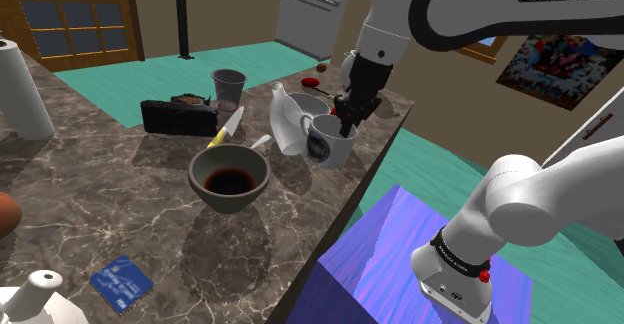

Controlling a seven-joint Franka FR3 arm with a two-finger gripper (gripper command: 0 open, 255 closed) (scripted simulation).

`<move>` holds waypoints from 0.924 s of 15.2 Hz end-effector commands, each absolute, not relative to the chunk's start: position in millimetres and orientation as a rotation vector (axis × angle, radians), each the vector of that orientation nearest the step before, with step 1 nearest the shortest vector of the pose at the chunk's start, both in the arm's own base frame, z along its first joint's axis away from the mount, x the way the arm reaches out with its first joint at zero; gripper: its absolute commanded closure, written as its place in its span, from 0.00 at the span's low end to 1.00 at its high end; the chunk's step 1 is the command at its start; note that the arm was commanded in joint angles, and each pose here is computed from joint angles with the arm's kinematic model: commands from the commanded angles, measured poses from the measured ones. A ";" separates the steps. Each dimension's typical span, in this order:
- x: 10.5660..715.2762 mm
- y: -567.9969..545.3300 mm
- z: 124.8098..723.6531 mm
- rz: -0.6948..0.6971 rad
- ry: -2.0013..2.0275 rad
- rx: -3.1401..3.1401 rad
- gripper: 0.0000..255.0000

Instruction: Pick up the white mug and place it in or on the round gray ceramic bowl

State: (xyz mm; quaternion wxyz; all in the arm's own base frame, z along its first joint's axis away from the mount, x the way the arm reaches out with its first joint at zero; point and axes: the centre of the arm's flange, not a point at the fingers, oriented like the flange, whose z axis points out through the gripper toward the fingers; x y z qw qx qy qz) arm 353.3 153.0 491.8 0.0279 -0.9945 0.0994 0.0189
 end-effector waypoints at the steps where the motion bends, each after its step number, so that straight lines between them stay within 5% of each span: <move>1: 353.7 152.8 502.1 0.059 0.307 -3.070 1.00; 14: 423.0 248.3 533.6 0.059 0.307 -3.070 1.00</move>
